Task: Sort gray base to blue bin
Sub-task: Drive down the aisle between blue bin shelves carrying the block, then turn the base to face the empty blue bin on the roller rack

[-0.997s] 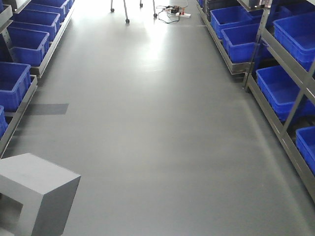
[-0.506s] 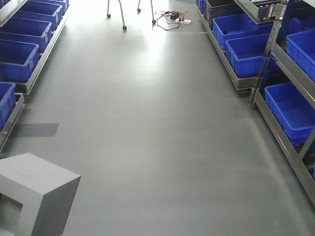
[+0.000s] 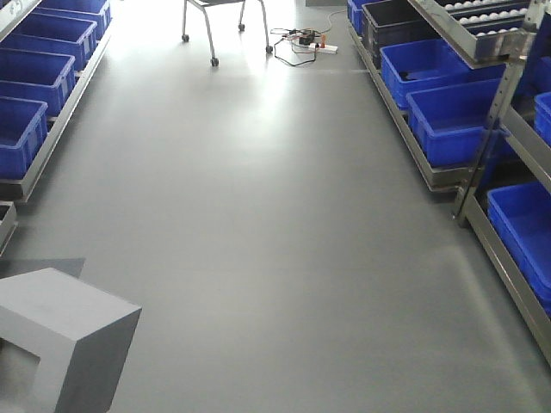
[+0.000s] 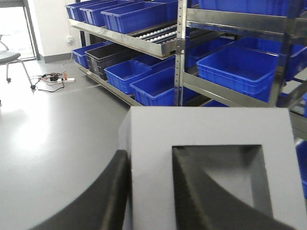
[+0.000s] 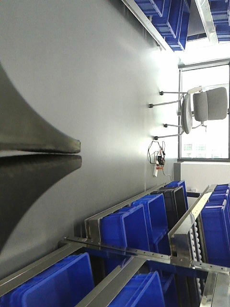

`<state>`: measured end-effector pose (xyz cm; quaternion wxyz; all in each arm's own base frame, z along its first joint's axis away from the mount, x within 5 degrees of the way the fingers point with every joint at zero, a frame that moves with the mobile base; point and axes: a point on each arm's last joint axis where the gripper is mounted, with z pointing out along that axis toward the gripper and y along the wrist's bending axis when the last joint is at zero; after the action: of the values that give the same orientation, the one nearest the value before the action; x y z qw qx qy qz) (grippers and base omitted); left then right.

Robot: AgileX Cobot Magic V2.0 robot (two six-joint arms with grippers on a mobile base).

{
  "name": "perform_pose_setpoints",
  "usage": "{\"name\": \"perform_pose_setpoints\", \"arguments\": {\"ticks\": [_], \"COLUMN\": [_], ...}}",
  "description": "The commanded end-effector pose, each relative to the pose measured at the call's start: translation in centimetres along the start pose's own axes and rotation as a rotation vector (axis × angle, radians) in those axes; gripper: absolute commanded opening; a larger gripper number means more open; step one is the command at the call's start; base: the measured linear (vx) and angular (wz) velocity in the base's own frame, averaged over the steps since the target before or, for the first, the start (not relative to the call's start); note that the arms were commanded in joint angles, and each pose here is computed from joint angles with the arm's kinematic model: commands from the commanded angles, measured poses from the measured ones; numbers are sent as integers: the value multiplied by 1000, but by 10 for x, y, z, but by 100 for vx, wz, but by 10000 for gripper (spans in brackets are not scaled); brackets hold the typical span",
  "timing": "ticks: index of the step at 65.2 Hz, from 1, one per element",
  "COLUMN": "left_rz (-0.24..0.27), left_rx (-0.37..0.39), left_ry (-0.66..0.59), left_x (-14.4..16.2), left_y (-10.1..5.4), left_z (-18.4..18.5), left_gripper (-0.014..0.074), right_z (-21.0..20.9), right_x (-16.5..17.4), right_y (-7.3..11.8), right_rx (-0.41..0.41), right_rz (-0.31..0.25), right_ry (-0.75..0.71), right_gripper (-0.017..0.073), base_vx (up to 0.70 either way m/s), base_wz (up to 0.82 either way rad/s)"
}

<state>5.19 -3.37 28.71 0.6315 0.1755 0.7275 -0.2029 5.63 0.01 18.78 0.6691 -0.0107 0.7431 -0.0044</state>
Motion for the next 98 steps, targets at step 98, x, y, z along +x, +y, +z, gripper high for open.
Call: {"name": "perform_pose_setpoints", "arguments": {"ticks": [98], "left_rz": [-19], "left_rx": [2], "left_ry": [-126], "left_x": [-19], "left_y": [-1], "left_z": [-3], "left_gripper": [-6], "right_z": [0], "right_x": [-3], "right_y": [0], "right_rx": [3], "right_rz": [-11], "right_ry": [-72], "right_gripper": [-9], "base_vx": [40], "base_wz": [16]}}
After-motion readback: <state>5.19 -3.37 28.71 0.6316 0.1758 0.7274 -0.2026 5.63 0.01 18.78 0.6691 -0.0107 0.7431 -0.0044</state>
